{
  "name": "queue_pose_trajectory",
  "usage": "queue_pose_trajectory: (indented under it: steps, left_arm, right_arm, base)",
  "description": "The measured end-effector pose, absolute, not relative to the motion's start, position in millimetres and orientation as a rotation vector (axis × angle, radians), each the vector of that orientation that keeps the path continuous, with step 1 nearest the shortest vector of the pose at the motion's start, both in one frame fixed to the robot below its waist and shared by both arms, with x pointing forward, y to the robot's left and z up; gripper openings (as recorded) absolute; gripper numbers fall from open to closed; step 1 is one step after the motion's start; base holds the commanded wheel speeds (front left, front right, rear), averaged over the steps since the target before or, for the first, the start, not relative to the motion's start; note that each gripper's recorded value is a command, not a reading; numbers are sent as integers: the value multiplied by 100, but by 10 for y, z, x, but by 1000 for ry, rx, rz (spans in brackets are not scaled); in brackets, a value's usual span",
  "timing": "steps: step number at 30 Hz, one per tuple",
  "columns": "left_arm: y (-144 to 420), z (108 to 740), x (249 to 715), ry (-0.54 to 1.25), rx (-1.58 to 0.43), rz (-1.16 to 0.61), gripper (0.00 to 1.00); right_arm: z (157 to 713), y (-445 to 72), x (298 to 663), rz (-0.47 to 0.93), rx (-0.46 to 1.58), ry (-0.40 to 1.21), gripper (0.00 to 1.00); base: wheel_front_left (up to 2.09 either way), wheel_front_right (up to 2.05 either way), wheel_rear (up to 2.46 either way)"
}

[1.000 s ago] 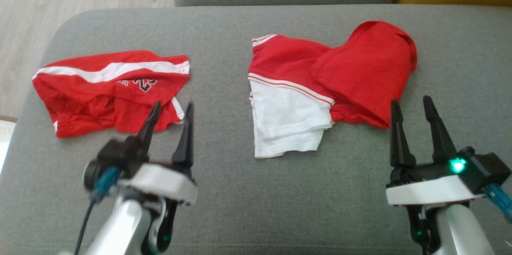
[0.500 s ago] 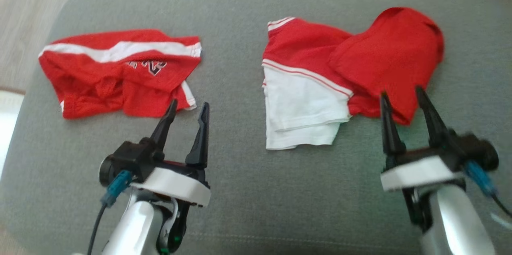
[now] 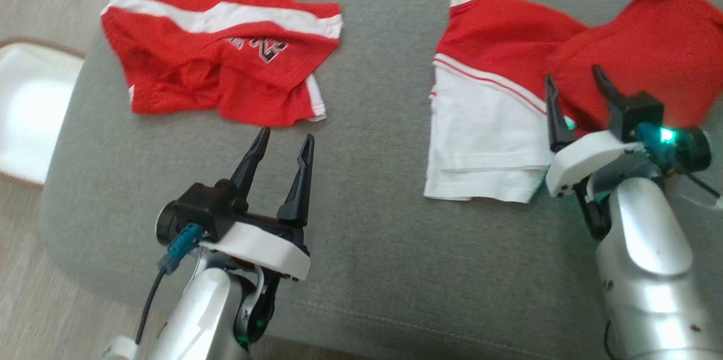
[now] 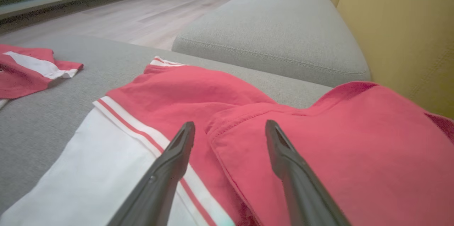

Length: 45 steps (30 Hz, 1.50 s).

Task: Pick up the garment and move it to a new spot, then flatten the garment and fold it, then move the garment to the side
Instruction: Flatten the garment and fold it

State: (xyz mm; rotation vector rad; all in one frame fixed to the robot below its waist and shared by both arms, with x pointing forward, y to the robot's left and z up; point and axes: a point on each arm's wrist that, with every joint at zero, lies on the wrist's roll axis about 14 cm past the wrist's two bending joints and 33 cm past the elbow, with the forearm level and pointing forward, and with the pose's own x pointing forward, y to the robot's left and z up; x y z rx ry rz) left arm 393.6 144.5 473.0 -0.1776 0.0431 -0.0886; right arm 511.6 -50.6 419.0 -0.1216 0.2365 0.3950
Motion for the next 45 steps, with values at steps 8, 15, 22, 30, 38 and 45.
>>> queue_pose_trajectory:
  steps: [8,15,22,30,38,45]
  left_arm:
    - [1570,4585,3890,88,-186,-36,100]
    - [1514,4567,3914,94,-195,-42,100]
    - [1407,4598,3979,82,-206,-76,100]
    - [1109,4720,4067,47,-217,-173,100]
    - [922,4883,4100,2,-221,-235,100]
    - [815,4860,4031,14,-228,-264,100]
  right_arm:
    - [3805,-483,5254,392,-173,342,100]
    - [3828,-563,5317,361,-133,319,0]
    - [4036,-733,5318,307,-45,248,0]
    - [4556,-1250,5257,166,52,100,0]
    - [4648,-2360,4803,-145,94,79,0]
    - [4431,-3004,4308,-354,136,153,100]
  base:
    - [0,0,0]
    - [0,0,0]
    - [0,0,0]
    - [0,0,0]
    - [0,0,0]
    - [0,0,0]
